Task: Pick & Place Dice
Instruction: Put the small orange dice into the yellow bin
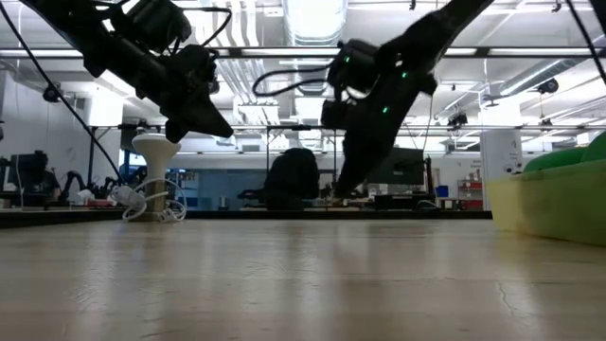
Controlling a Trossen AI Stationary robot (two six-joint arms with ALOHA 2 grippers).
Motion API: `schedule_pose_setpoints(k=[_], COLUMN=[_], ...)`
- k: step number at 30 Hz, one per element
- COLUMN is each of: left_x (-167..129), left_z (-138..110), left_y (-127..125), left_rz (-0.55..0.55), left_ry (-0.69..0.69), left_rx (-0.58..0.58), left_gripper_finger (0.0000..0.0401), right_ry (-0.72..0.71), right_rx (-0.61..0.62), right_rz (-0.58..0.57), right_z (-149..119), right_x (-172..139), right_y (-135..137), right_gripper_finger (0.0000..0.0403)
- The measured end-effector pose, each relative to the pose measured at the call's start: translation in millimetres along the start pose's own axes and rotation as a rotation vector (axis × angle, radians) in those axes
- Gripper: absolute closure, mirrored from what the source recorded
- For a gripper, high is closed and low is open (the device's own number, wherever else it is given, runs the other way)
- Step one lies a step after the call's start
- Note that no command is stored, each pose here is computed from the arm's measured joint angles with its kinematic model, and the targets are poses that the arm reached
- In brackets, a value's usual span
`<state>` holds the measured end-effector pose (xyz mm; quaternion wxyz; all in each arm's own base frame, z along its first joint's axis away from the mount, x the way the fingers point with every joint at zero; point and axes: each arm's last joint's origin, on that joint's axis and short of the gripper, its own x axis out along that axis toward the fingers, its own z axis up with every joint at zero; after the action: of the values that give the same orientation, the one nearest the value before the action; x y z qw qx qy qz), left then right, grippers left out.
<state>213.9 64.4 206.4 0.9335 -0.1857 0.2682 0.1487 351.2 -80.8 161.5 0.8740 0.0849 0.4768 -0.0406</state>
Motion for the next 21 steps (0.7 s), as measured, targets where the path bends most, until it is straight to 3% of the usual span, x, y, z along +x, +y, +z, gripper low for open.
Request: schedule_pose_setpoints(k=[5, 12, 21], left_x=[0, 0, 0], left_z=[0, 0, -1], left_y=[0, 0, 0], left_rz=[0.000, 0.001, 0.004], left_ry=[0.000, 0.004, 0.015], left_rx=[0.000, 0.003, 0.018], left_gripper_finger=[0.0376, 0.0376, 0.0376], right_ry=[0.039, 0.118, 0.242], right_rx=[0.038, 0.112, 0.296], right_rz=[0.009, -0.073, -0.167], right_z=[-2, -18, -64], right_x=[-36, -85, -132], right_y=[13, 27, 38], right_gripper_finger=[0.0366, 0.0366, 0.0366])
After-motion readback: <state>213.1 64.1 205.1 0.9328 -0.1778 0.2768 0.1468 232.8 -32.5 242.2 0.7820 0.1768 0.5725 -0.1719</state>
